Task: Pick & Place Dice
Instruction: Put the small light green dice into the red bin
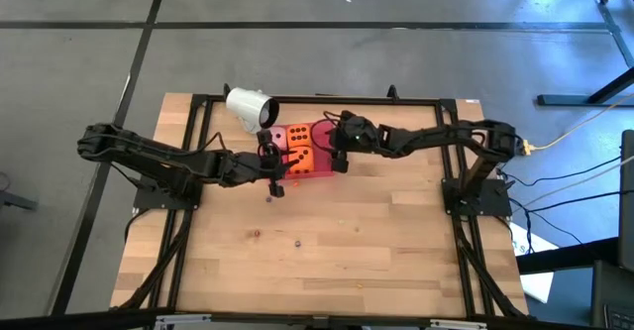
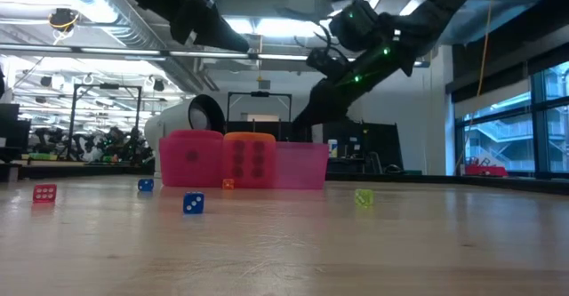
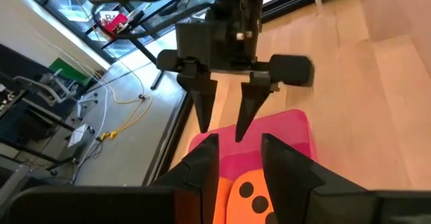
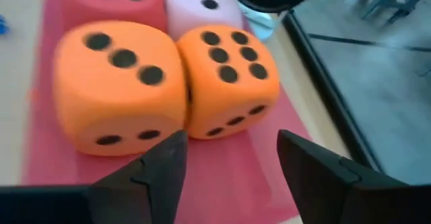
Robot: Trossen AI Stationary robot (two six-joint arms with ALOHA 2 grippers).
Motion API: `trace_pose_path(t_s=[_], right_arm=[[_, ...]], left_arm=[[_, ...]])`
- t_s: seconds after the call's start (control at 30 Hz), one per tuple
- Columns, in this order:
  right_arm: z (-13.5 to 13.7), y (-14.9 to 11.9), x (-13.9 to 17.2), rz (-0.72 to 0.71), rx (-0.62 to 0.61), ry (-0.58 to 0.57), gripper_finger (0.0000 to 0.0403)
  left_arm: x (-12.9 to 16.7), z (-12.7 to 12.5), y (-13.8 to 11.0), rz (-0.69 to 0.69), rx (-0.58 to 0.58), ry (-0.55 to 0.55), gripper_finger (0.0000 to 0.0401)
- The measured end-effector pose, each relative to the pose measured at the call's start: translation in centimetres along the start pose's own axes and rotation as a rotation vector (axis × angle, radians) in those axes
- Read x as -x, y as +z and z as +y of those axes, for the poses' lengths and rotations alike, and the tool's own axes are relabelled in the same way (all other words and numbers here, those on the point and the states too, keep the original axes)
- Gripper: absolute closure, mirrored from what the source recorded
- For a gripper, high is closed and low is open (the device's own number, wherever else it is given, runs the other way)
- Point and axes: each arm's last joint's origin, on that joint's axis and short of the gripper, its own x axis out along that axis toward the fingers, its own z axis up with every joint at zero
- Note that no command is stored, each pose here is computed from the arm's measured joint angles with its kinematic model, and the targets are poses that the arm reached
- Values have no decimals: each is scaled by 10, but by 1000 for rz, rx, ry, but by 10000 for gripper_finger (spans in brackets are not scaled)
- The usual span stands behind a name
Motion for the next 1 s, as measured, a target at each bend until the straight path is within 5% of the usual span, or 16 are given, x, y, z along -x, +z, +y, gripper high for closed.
trace_pose_path(t_s=[0.33,0.67,1.0], right_arm=[[42,35,28,125,-137,116,198],[90,35,45,197,-156,28,210],[145,25,69,282,-299,169,210]], left_arm=[[0,-1,-1,8,-3,-14,294],[0,-1,-2,20,-2,-19,294],[0,-1,-2,20,19,-19,298]])
